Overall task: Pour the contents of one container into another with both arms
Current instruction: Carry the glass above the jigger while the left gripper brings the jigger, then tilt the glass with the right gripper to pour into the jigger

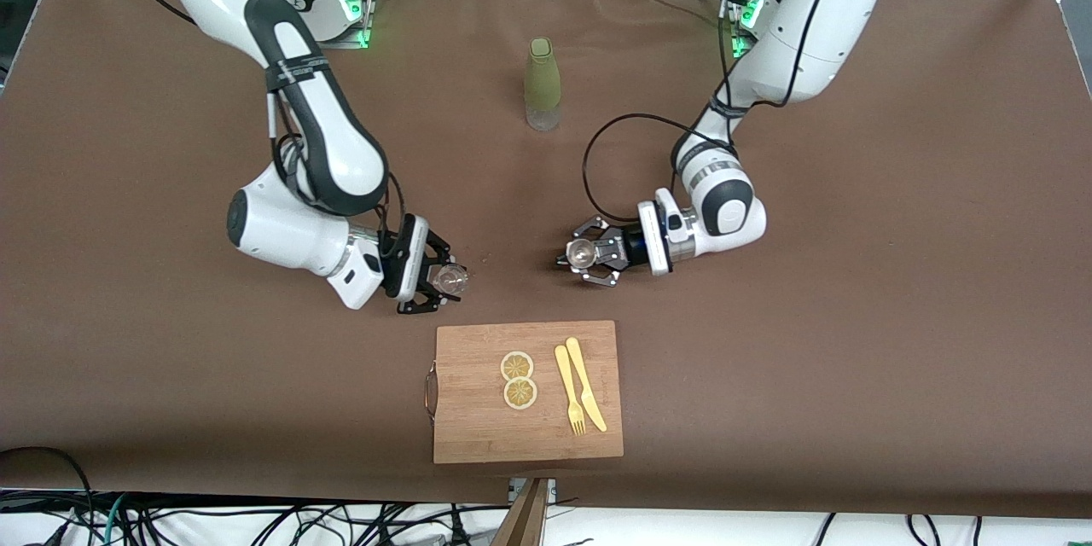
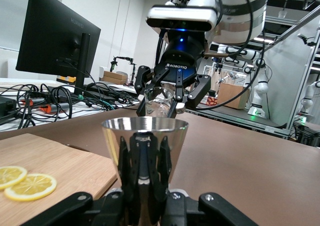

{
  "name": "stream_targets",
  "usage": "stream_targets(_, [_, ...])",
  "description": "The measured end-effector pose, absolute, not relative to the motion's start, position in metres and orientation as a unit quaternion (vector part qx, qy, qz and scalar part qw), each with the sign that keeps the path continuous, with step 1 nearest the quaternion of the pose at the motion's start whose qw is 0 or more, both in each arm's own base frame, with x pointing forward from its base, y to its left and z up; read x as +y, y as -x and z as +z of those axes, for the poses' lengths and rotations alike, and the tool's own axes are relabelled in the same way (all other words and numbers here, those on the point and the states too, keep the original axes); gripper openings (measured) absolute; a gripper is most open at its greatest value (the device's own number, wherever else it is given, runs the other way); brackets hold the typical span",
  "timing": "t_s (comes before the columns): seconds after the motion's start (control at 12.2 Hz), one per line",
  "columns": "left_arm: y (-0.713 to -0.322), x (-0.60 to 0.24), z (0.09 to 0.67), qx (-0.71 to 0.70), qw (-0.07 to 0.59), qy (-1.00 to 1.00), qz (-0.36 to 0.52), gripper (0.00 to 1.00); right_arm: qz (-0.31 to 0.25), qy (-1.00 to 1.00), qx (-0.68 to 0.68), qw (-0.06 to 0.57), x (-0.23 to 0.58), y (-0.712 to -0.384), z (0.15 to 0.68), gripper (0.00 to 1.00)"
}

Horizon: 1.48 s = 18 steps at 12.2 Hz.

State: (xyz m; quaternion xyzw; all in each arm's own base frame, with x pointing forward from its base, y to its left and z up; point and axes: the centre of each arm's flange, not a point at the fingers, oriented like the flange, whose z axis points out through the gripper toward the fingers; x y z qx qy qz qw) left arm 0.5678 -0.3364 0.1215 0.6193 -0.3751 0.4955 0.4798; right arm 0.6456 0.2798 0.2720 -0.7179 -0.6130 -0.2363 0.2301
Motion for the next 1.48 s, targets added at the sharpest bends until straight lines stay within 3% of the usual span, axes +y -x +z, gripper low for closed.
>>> stream_targets(1.48, [-0.533, -0.417, 0.114, -0.352, 0.452, -0.645, 0.505, 0.09, -0.15, 0.734, -0.648, 0.136, 0.363, -0.604, 0.323, 0.5])
